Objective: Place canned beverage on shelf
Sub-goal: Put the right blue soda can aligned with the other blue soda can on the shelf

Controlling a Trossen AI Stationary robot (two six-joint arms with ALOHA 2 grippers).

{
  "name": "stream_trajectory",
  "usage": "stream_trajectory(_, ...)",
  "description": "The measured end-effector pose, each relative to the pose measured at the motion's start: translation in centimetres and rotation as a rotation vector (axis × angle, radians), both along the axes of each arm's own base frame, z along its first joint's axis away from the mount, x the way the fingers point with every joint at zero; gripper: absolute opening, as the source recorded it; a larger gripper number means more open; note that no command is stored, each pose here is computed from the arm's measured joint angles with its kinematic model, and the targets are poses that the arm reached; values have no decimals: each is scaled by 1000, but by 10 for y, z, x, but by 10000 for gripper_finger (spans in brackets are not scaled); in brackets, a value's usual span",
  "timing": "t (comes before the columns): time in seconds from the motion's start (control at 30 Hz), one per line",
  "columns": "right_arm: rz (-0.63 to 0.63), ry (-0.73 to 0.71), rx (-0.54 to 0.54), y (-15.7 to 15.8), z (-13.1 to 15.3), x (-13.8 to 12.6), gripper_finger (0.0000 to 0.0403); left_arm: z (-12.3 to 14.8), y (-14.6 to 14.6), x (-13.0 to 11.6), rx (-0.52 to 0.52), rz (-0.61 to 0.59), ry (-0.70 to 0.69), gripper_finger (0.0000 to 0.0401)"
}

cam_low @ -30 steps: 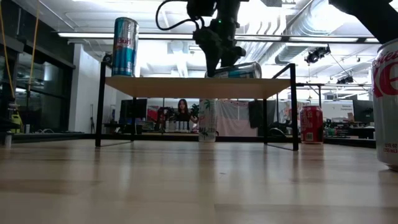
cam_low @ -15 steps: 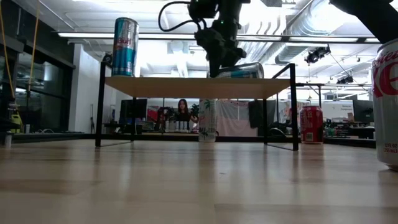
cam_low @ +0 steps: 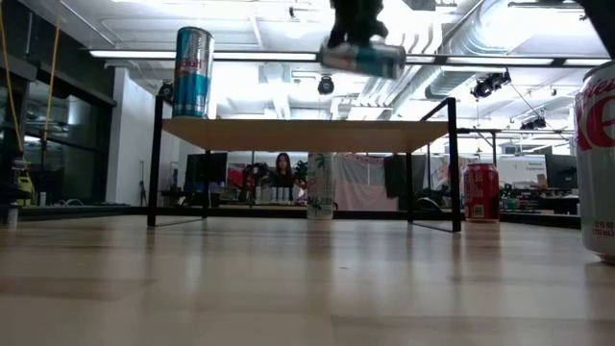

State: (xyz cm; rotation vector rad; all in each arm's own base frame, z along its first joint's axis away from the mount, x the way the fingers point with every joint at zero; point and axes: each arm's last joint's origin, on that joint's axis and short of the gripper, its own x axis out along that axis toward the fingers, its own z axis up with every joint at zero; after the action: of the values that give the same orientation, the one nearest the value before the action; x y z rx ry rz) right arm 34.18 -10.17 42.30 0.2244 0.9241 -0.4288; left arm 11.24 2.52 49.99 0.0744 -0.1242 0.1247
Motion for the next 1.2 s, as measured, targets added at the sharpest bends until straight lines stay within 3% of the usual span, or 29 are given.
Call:
stream_trajectory(0.17, 51, -161, -76, 15, 33, -23, 190, -12, 9, 32, -10, 16, 105, 30)
stream_trajectory(0.37, 85, -309, -108, 28, 24, -37, 190, -35, 21, 70, -65, 26, 285, 104)
stream_trajectory(0.5, 105, -513, -108, 32, 9, -41, 190, -47, 29, 96, -91, 30, 340, 148)
stream_trajectory(0.63, 126, -785, -112, 36, 15, -51, 190, -60, 36, 123, -120, 13, 371, 178)
stream_trajectory(0.9, 201, -996, -103, 40, 24, -52, 190, -75, 55, 174, -164, -112, 280, 196)
stream_trajectory(1.2, 254, -1087, -99, 41, 34, -55, 190, -78, 67, 204, -196, -204, 126, 196)
